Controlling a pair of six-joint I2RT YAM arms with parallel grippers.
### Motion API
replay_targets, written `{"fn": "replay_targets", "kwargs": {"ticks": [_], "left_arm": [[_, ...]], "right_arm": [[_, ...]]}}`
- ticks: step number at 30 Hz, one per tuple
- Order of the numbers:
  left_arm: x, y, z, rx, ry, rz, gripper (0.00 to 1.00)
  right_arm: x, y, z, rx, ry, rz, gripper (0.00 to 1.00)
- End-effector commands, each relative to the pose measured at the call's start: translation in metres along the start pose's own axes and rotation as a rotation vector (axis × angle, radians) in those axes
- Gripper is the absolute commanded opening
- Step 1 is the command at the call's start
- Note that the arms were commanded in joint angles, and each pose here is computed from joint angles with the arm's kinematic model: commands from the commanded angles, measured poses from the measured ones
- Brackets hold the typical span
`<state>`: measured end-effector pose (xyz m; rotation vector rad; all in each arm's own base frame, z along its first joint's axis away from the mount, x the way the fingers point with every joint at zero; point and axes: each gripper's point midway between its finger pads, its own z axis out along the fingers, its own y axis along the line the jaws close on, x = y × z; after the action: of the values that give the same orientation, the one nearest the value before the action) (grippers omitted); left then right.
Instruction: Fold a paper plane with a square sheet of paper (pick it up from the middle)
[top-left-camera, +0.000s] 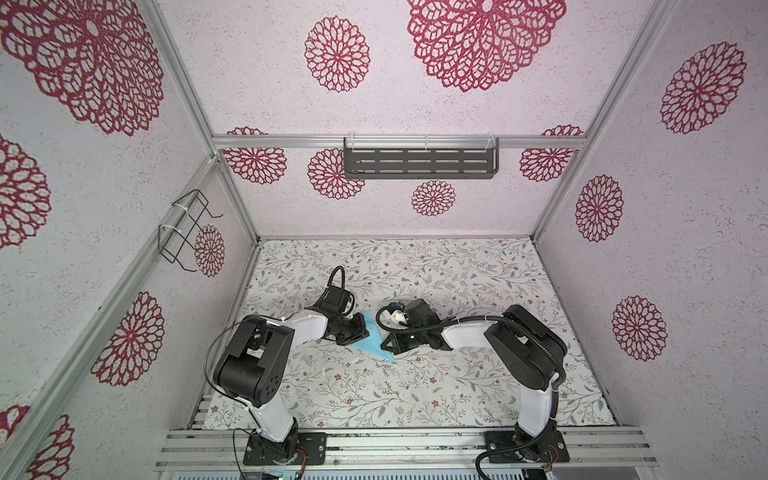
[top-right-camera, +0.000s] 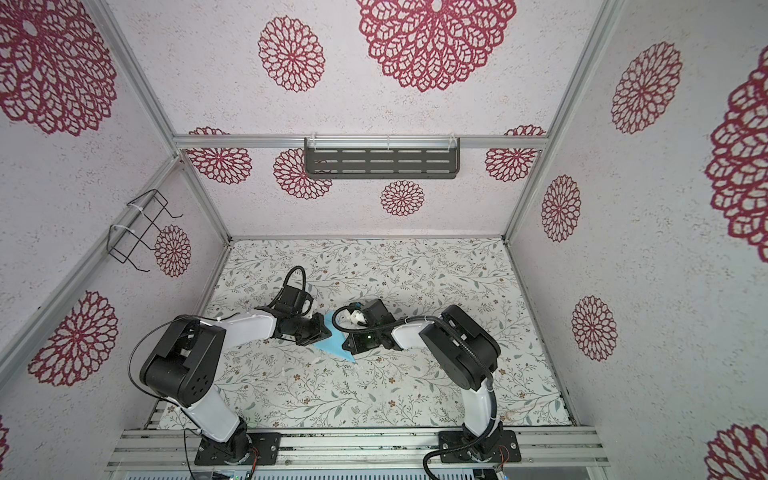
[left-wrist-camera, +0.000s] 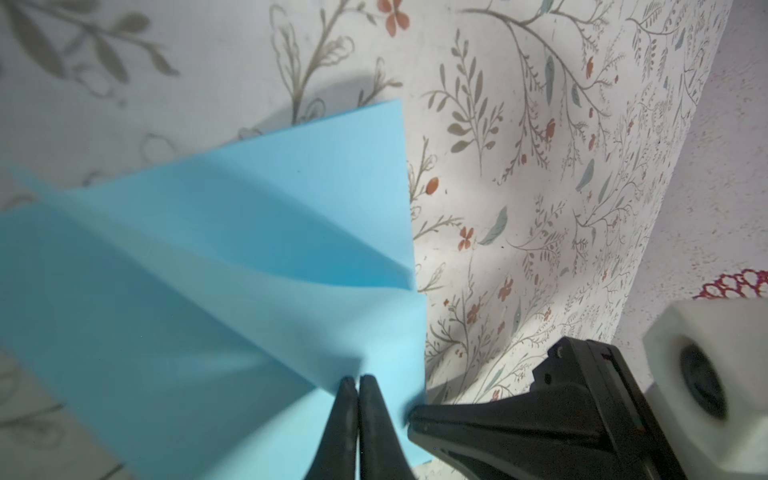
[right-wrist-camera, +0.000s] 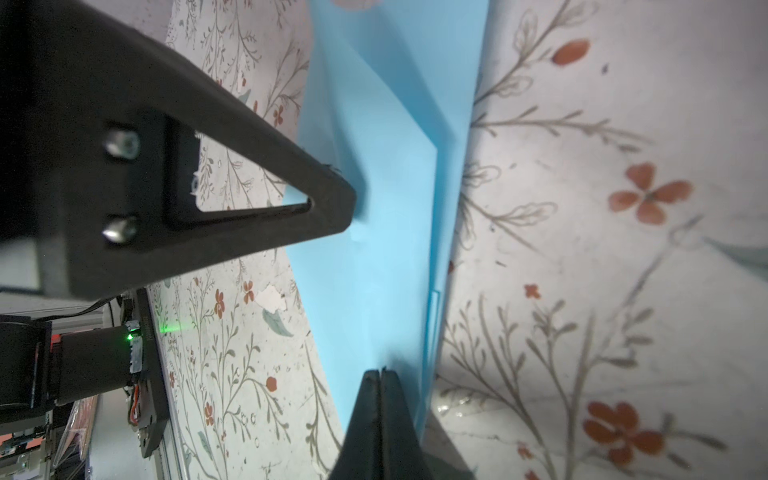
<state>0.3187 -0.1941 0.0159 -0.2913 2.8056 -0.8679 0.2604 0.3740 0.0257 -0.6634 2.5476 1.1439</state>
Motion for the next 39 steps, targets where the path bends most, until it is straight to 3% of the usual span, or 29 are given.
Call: {"fn": "replay_targets", "kwargs": {"ticks": [1,23,39], "left_arm": [[-0.007,0.012,0.005,-0.019,-0.022,0.015,0.07],[-0.016,0.082,0.010,-0.141,-0.028,-0.085,0.06],[-0.031,0.106,-0.001,-0.257,-0.068,-0.070,0.00]], "right_arm": [[0.032,-0.027,0.002,0.096,0.096,0.083,0.00],[0.041,-0.035,0.001,0.121,0.128,0.100,0.00],[0.044,-0.039,0.001,0.133,0.134,0.115,0.00]]}}
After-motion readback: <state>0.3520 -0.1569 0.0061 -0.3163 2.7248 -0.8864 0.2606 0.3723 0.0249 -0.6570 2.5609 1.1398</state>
